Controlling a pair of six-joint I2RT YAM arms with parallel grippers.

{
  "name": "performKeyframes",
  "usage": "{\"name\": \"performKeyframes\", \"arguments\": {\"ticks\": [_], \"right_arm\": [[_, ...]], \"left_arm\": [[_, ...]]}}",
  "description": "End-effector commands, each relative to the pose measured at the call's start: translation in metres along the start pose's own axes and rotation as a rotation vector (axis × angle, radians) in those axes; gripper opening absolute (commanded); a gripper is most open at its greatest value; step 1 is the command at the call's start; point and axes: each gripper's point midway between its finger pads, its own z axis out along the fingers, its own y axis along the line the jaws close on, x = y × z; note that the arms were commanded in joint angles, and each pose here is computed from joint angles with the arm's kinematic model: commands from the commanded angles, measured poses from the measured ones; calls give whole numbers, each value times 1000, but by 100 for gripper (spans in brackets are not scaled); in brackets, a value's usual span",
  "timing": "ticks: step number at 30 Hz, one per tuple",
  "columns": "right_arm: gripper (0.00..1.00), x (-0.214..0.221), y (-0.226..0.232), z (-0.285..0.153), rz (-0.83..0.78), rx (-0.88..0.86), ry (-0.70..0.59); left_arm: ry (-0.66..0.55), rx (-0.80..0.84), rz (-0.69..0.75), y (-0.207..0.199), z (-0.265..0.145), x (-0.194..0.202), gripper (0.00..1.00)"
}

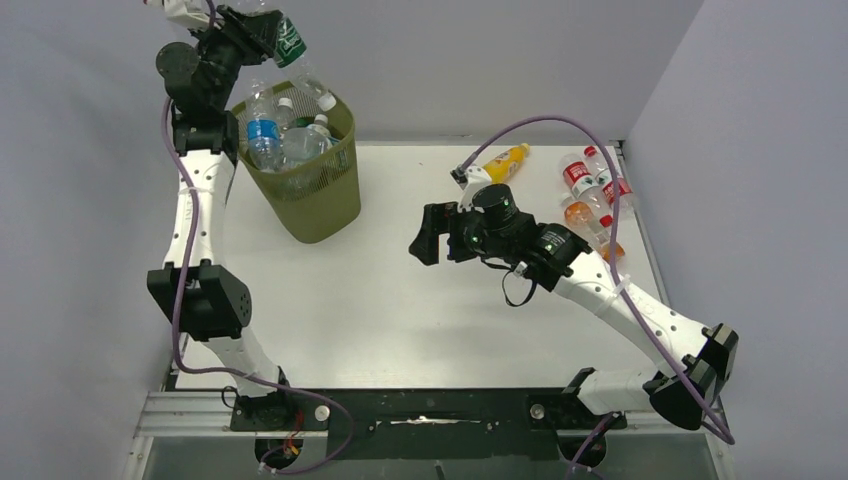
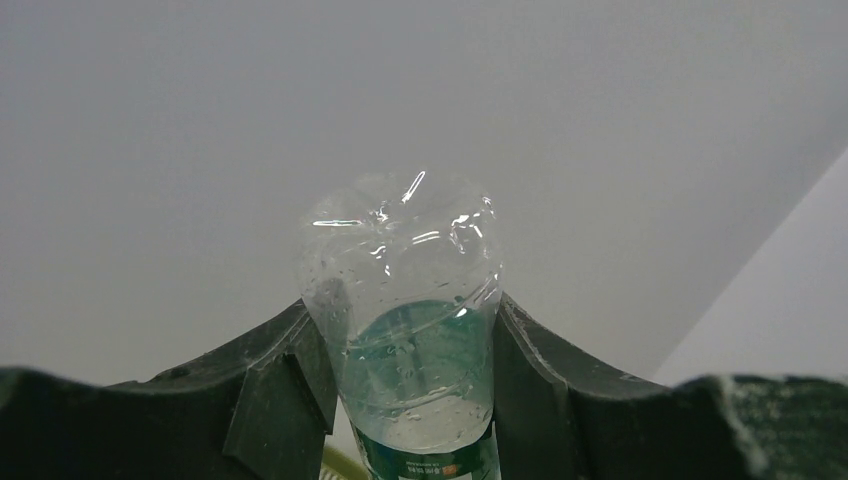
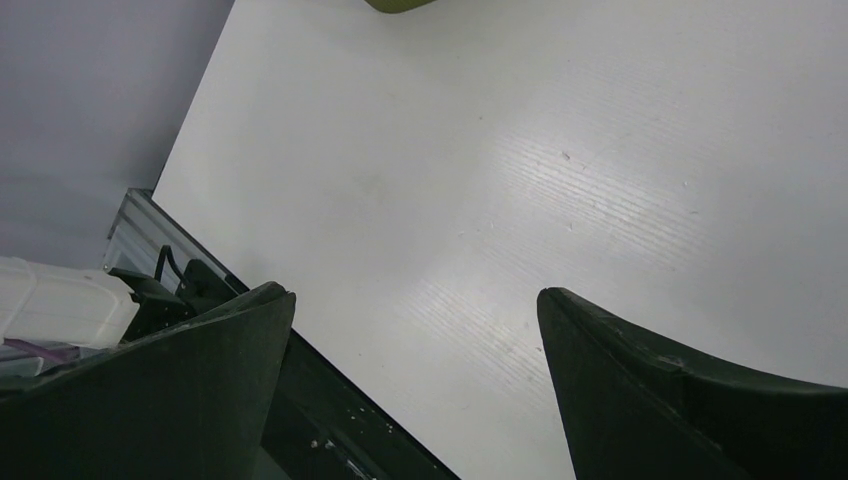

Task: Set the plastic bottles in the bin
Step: Place the plastic bottle in the trash bin.

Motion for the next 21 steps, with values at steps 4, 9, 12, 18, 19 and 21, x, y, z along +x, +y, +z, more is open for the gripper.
{"name": "performKeyframes", "arguments": {"ticks": [4, 9, 12, 18, 19, 21], "right_arm": [[98, -5, 13, 3, 20, -62, -22], [98, 2, 12, 1, 36, -64, -2], [98, 3, 10, -2, 37, -58, -7], [98, 6, 8, -5, 50, -51, -14], [98, 7, 8, -6, 53, -52, -16], [98, 9, 8, -5, 57, -56, -14]], "left_arm": [[-111, -98, 239, 43, 17, 15, 33], [-39, -123, 300, 56, 28, 57, 35], [15, -120, 316, 57, 28, 86, 36], [101, -121, 340, 54, 10, 127, 39], [113, -125, 339, 56, 7, 131, 39], [138, -131, 337, 59, 2, 139, 39]]}}
